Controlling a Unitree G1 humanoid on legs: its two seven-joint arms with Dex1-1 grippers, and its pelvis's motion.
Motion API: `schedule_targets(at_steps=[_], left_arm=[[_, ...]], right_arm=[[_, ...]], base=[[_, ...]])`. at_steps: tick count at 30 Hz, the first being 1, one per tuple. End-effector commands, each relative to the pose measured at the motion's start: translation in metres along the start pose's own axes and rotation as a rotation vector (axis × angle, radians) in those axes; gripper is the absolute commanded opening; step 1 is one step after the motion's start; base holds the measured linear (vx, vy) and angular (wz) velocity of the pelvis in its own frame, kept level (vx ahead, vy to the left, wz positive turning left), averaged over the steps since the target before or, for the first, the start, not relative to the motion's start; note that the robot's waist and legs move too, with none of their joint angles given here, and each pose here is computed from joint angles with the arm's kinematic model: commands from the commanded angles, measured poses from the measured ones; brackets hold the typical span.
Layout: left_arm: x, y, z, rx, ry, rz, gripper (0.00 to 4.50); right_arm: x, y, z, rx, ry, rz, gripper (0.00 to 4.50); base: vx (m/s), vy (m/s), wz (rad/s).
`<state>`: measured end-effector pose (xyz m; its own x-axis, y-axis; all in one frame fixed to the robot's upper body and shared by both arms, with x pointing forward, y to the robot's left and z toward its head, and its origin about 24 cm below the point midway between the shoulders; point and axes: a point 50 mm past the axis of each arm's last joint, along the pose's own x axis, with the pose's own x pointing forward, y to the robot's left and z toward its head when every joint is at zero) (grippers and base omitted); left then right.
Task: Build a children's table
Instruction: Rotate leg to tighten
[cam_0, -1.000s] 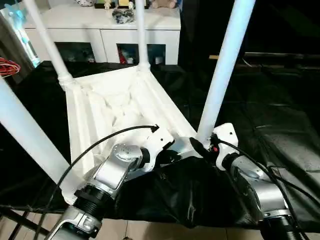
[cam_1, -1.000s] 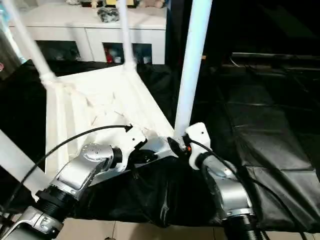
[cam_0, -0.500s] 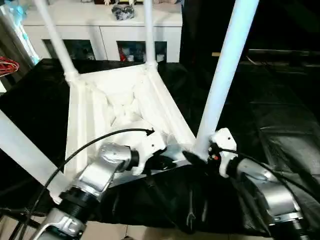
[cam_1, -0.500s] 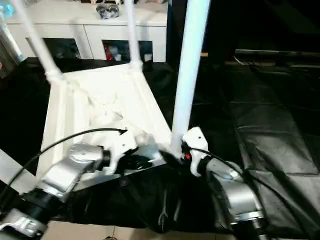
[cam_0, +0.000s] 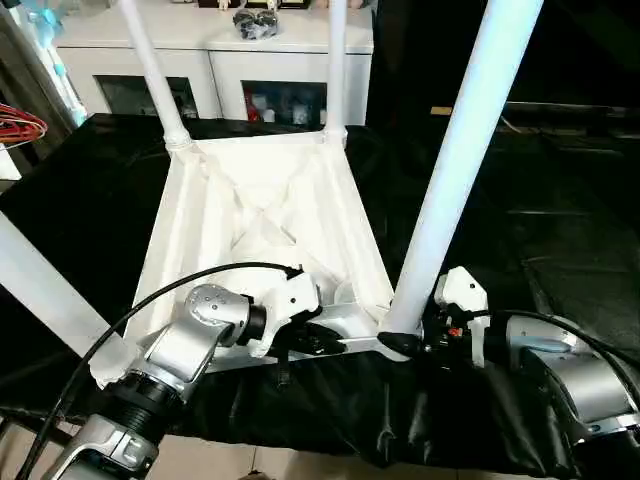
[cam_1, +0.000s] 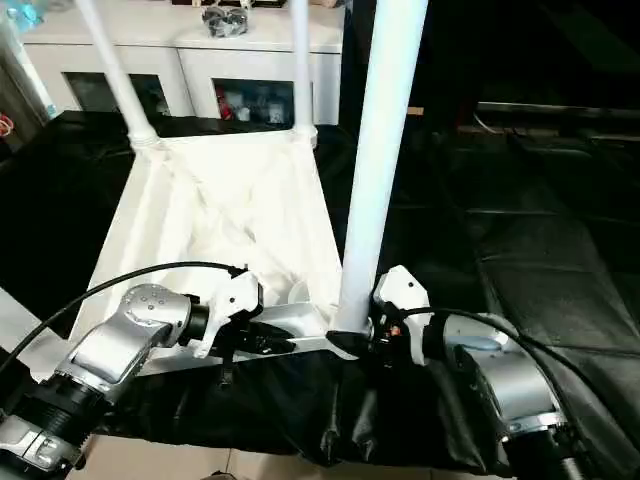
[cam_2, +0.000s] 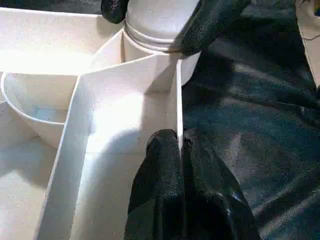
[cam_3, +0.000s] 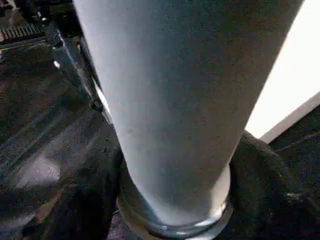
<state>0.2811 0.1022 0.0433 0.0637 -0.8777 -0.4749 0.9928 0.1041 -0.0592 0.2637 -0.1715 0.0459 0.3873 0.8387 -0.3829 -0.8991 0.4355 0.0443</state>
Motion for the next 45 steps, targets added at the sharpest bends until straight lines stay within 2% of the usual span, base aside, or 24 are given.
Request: schedule_targets(at_steps=[1, 9, 11, 13, 14, 16, 17, 19, 22, 26, 27, 29, 31, 33, 34, 36, 37, 40, 43, 45], left_arm=[[0.006, -0.003, 0.008, 0.020, -0.060, -0.060, 0.00], [0.008, -0.001, 0.008, 0.013, -0.066, -0.013, 0.00], [0.009, 0.004, 0.009, -0.003, -0.071, 0.045, 0.00], [0.014, 0.010, 0.013, -0.032, -0.084, 0.129, 0.00], [0.021, 0.015, 0.018, -0.053, -0.097, 0.195, 0.00], [0.024, 0.016, 0.021, -0.064, -0.101, 0.227, 0.00], [0.033, 0.020, 0.028, -0.081, -0.119, 0.293, 0.00], [0.035, 0.020, 0.029, -0.086, -0.124, 0.303, 0.00], [0.054, 0.019, 0.043, -0.122, -0.169, 0.359, 0.00], [0.068, 0.007, 0.049, -0.099, -0.184, 0.308, 0.00], [0.069, 0.006, 0.049, -0.091, -0.184, 0.296, 0.00], [0.068, 0.005, 0.049, -0.072, -0.182, 0.279, 0.00], [0.067, 0.003, 0.049, -0.048, -0.184, 0.260, 0.00], [0.065, 0.003, 0.047, -0.038, -0.185, 0.246, 0.00], [0.060, 0.002, 0.044, -0.028, -0.178, 0.223, 0.00], [0.058, 0.002, 0.043, -0.020, -0.178, 0.210, 0.00], [0.053, 0.001, 0.041, -0.015, -0.179, 0.185, 0.00], [0.048, 0.001, 0.038, -0.004, -0.176, 0.163, 0.00], [0.034, 0.001, 0.029, 0.013, -0.148, 0.099, 0.00], [0.032, 0.001, 0.028, 0.014, -0.144, 0.091, 0.00]], right_arm=[[0.005, 0.005, -0.002, 0.000, 0.002, 0.056, 2.78], [0.010, 0.013, -0.008, 0.018, 0.000, 0.075, 2.66], [0.013, 0.016, -0.011, 0.033, -0.002, 0.068, 2.66], [0.020, 0.015, -0.014, 0.057, -0.002, -0.016, 2.66], [0.028, 0.011, -0.016, 0.095, -0.007, -0.126, 2.66], [0.032, 0.009, -0.017, 0.120, -0.011, -0.178, 2.66], [0.042, 0.004, -0.017, 0.169, -0.028, -0.305, 2.66], [0.044, 0.003, -0.017, 0.186, -0.034, -0.331, 2.65], [0.064, 0.000, -0.009, 0.278, -0.080, -0.489, 2.65], [0.072, 0.003, 0.004, 0.315, -0.151, -0.505, 2.65], [0.072, 0.004, 0.006, 0.318, -0.166, -0.500, 2.65], [0.071, 0.004, 0.006, 0.314, -0.173, -0.490, 3.35], [0.068, 0.003, 0.006, 0.295, -0.169, -0.479, 3.41], [0.064, 0.003, 0.006, 0.279, -0.163, -0.463, 3.71], [0.056, 0.003, 0.006, 0.235, -0.144, -0.428, 3.78], [0.052, 0.003, 0.006, 0.218, -0.132, -0.410, 3.81], [0.046, 0.003, 0.006, 0.188, -0.112, -0.369, 4.01], [0.039, 0.003, 0.006, 0.152, -0.095, -0.320, 4.01], [0.017, -0.001, 0.007, 0.100, -0.083, -0.209, 4.01], [0.014, -0.001, 0.007, 0.094, -0.081, -0.196, 4.01]], base=[[0.000, 0.000, 0.00], [0.000, 0.000, 0.00], [0.000, 0.000, 0.00], [0.000, 0.000, 0.00], [0.000, 0.000, 0.00], [0.000, 0.000, 0.00], [0.000, 0.000, 0.00], [0.000, 0.000, 0.00], [0.000, 0.000, 0.00], [0.000, 0.000, 0.00], [0.000, 0.000, 0.00], [0.000, 0.000, 0.00], [0.000, 0.000, 0.00], [0.000, 0.000, 0.00], [0.000, 0.000, 0.00], [0.000, 0.000, 0.00], [0.000, 0.000, 0.00], [0.000, 0.000, 0.00], [0.000, 0.000, 0.00], [0.000, 0.000, 0.00]])
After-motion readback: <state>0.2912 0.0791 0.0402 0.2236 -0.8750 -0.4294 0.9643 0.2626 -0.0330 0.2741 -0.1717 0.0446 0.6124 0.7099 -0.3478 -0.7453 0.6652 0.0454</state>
